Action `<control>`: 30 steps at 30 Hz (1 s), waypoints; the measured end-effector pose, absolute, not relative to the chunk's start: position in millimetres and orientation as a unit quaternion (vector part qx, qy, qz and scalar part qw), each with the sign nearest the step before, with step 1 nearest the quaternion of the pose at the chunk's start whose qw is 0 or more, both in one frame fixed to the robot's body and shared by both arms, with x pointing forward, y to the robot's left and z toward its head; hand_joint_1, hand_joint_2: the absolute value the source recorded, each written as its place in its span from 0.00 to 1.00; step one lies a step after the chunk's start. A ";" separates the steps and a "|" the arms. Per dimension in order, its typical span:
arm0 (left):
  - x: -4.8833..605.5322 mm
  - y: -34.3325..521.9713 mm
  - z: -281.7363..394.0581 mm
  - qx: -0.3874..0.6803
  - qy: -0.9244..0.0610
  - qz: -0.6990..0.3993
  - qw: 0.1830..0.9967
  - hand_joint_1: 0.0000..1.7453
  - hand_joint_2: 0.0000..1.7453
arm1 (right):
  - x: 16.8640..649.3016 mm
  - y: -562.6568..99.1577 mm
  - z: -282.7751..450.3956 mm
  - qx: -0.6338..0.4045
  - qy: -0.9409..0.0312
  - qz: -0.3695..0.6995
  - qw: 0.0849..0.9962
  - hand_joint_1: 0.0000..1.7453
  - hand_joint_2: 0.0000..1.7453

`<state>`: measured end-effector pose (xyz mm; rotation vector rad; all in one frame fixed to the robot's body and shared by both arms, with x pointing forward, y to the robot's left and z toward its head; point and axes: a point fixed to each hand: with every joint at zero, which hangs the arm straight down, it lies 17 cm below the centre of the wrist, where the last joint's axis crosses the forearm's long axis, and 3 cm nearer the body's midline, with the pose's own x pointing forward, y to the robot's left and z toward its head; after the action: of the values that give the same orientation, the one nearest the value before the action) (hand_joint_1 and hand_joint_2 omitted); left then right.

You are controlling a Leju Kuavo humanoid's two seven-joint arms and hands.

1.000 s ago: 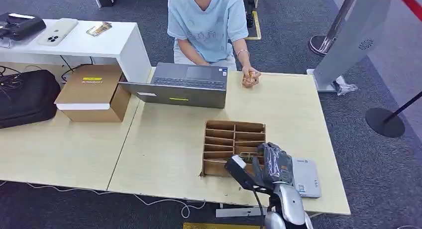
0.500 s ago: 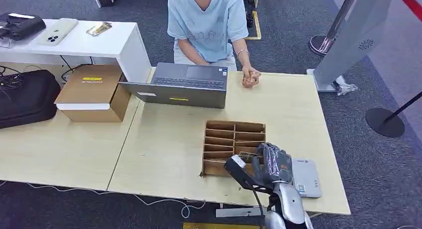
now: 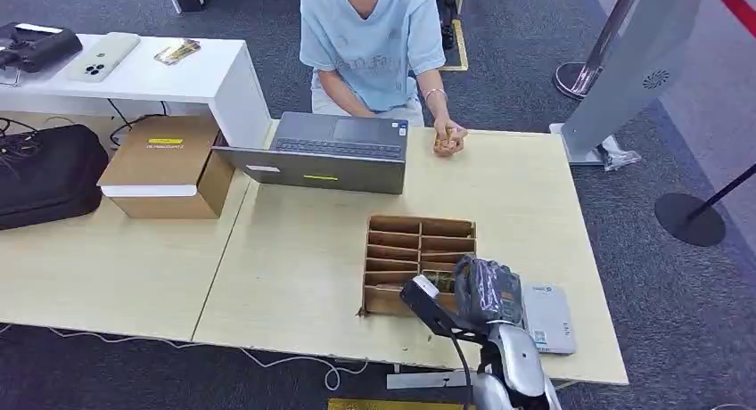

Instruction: Pass the card to the sensor for recognition and then transmit it.

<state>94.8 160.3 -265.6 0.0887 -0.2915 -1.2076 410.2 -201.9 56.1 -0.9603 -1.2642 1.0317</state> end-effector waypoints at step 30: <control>93.8 160.5 -265.8 0.042 -0.137 -0.567 0.811 0.00 0.00 | 402.1 -209.4 59.3 -0.417 -0.549 0.426 0.586 0.34 1.00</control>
<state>93.8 160.5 -265.8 0.0906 -0.2924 -1.2110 402.1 -209.4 59.3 -0.9725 -1.2810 0.9926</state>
